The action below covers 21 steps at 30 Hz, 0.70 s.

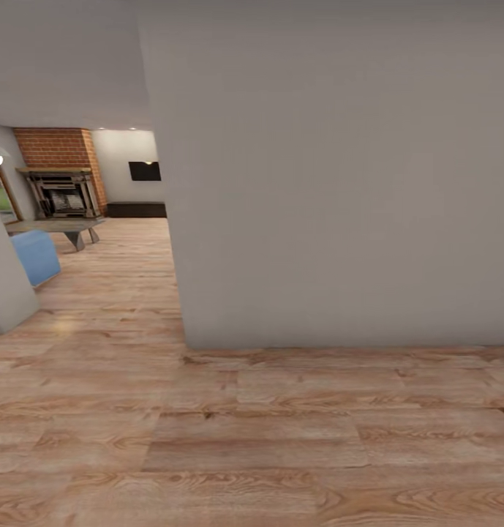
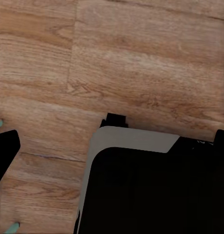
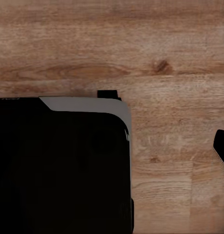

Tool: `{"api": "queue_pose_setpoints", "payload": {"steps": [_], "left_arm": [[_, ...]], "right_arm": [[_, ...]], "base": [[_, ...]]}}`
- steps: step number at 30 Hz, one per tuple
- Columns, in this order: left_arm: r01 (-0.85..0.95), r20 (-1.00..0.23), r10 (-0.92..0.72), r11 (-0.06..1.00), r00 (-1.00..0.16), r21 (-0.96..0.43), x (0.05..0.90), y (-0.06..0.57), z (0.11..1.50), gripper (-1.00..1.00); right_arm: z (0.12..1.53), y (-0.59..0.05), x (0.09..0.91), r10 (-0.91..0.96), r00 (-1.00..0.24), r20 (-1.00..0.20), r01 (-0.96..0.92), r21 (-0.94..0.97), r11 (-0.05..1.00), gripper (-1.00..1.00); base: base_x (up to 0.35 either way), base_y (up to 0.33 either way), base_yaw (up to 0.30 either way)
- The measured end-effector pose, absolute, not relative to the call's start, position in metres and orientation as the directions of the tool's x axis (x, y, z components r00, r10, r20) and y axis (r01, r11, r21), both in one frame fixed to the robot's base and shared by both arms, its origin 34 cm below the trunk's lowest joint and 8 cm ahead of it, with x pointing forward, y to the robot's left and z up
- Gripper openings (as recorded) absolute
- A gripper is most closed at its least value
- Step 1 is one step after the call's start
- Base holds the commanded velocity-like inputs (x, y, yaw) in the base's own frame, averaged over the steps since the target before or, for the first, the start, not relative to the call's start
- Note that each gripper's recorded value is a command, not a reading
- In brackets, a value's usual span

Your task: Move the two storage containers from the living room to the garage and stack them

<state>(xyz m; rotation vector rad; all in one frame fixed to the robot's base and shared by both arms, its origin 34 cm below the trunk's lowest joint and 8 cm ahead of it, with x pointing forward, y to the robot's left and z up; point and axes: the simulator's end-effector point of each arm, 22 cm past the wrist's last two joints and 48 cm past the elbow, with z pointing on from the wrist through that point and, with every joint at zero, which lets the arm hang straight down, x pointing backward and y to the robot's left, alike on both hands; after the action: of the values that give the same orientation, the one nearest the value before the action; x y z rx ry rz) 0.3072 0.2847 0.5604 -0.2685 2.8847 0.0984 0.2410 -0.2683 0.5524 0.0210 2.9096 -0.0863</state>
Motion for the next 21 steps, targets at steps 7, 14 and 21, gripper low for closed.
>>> {"api": "queue_pose_setpoints", "payload": {"steps": [7,14,21], "left_arm": [[-0.190,-0.246,-0.173,0.981,-0.954,0.044,0.3074,0.2847,0.5604,1.00],[-0.190,-0.246,-0.173,0.981,-0.954,0.044,0.3074,0.2847,0.5604,1.00],[-0.190,-0.246,-0.173,0.981,-0.954,0.044,0.3074,0.2847,0.5604,1.00]], "right_arm": [[0.5524,-0.2680,0.2410,0.007,-0.973,-0.229,0.021,-0.056,0.998,1.00],[0.5524,-0.2682,0.2410,0.007,-0.973,-0.229,0.021,-0.057,0.998,1.00],[0.5524,-0.2683,0.2410,0.007,-0.973,-0.229,0.021,-0.057,0.998,1.00]], "base": [[0.324,0.000,0.000],[0.324,0.000,0.000],[0.324,0.000,0.000]]}}
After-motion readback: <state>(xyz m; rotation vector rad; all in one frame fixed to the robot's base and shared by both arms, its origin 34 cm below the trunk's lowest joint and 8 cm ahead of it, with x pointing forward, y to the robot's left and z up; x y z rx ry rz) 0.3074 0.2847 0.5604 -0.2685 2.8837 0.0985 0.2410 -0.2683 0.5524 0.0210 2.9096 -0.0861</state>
